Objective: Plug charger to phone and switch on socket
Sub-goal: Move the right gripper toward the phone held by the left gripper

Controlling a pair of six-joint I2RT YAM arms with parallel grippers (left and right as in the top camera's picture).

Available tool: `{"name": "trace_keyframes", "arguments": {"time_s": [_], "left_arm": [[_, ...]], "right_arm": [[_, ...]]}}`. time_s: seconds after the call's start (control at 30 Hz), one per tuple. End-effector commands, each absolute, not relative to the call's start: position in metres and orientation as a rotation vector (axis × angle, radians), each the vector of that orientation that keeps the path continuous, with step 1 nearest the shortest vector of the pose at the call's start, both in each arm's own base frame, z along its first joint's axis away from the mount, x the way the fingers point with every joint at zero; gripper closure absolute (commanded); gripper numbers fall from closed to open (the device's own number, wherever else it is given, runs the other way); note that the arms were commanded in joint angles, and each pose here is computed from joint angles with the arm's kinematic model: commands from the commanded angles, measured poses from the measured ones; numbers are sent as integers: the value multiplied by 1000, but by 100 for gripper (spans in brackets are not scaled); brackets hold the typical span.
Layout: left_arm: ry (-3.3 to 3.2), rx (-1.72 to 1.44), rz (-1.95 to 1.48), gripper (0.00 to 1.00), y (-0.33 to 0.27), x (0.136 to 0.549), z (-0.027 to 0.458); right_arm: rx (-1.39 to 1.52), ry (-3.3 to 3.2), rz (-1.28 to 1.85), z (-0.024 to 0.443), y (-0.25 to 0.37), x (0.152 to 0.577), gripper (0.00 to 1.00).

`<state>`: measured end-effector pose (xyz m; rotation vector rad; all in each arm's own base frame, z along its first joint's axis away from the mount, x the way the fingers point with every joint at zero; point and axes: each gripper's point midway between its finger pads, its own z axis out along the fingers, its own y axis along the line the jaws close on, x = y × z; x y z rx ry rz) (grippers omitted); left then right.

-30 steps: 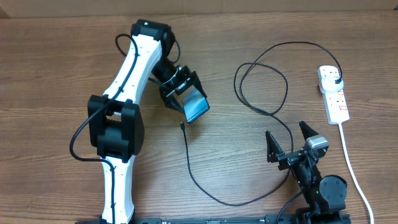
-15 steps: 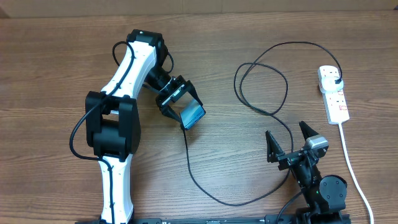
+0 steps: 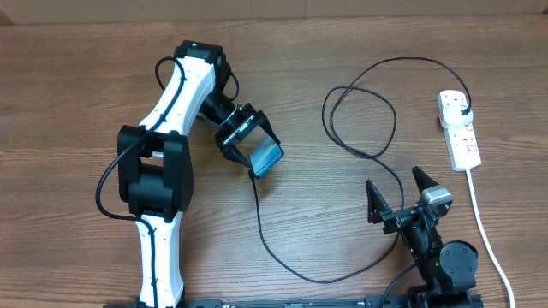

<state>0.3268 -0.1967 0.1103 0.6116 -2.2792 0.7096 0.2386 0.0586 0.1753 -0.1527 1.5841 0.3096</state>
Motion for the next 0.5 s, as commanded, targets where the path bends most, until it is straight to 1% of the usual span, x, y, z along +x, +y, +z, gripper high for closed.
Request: {"name": "trace_keyframes", "arguments": {"time_s": [0.0,0.17,0.3,0.47], "left_arm": [[-2309,597,677,96,-191,325,110],[-2403,677,411,96,-162,324,90],[-2555,730,190,96,-136,339,70],[-2632,721,213,96,-142,354,63]], "right_arm": [[-137,1583,305,173,56,239,0],[-137,1583,305,173,56,239,0],[-137,1583,305,173,56,239,0],[-137,1581,305,173,56,239,0]]}}
